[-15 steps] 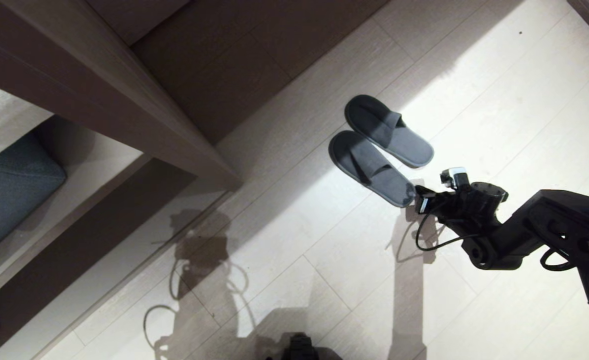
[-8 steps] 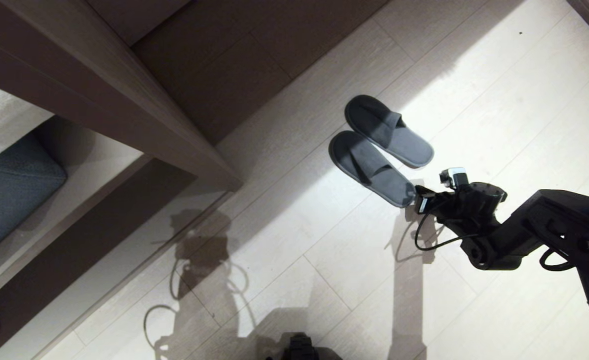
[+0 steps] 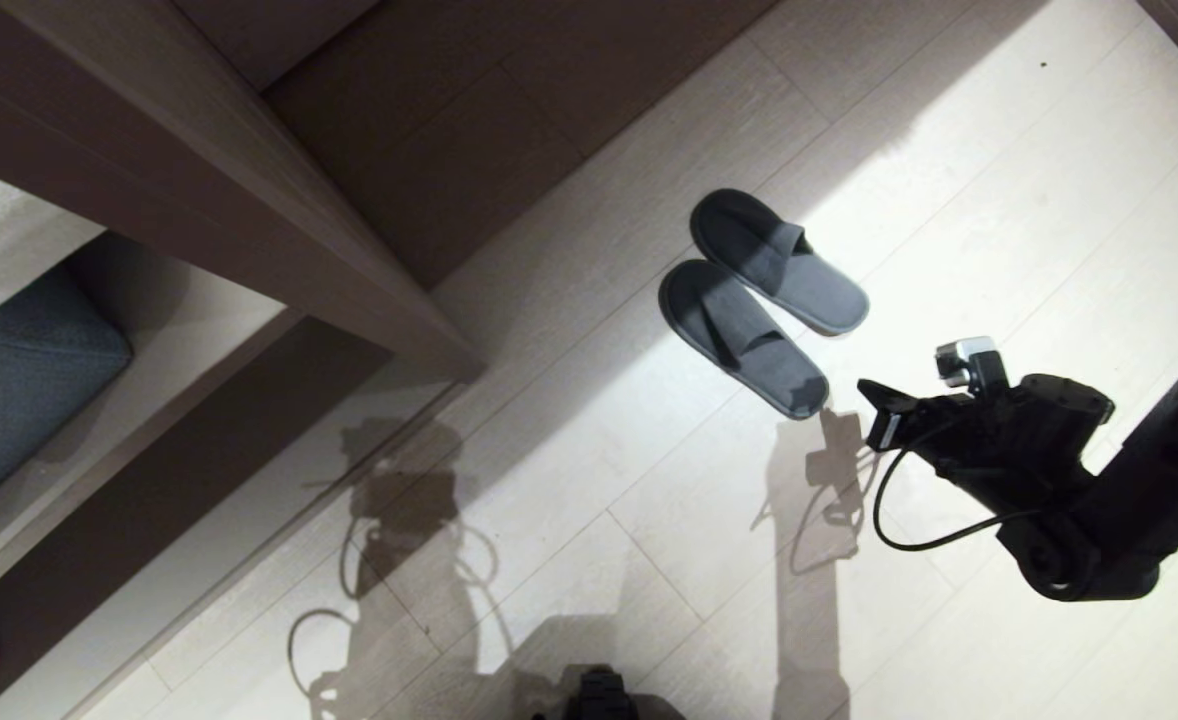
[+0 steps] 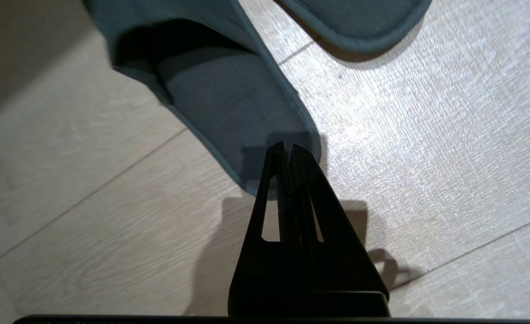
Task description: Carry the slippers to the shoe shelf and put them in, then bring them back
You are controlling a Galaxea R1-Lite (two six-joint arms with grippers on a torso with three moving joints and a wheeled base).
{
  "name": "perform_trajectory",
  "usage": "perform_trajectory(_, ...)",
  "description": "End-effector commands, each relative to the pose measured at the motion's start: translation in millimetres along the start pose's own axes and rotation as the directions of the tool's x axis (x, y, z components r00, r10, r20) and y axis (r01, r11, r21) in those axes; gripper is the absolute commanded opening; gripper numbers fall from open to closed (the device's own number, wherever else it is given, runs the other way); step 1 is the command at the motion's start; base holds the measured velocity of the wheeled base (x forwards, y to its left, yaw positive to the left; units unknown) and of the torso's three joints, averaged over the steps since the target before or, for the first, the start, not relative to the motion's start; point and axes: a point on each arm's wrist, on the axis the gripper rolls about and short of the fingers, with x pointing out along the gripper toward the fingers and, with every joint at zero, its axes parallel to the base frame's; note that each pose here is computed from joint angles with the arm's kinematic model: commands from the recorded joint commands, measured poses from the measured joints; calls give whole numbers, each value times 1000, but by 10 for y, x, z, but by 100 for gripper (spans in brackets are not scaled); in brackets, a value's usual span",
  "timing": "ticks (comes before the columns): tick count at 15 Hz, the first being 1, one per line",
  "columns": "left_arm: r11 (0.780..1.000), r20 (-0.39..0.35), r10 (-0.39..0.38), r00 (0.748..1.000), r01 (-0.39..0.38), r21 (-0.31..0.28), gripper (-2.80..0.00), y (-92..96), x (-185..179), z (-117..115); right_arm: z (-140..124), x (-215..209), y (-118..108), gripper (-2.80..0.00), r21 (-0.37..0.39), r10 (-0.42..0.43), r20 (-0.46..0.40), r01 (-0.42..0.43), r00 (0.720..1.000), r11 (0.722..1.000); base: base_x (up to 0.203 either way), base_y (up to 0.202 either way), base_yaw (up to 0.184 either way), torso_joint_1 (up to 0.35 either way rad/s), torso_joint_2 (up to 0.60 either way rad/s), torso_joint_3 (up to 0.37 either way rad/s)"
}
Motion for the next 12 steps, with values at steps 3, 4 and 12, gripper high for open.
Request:
perform_trajectory(3, 1000, 0, 0, 1000, 0, 1, -280, 0, 1, 1, 816, -763, 270, -280, -60, 32, 187, -21, 982, 998, 0, 0, 0, 0, 0, 0)
perform_trajectory(4, 1000, 0, 0, 1000, 0, 3, -280, 0, 1, 1, 936, -943, 331, -280, -74, 39, 218, -23, 975, 997, 0, 0, 0, 0, 0, 0)
perform_trajectory(12, 1000, 1, 0, 1000, 0, 4, -280, 0, 1, 2, 1332, -2374, 718, -280, -174, 72, 407, 0, 911, 985, 0, 0, 0, 0, 0, 0)
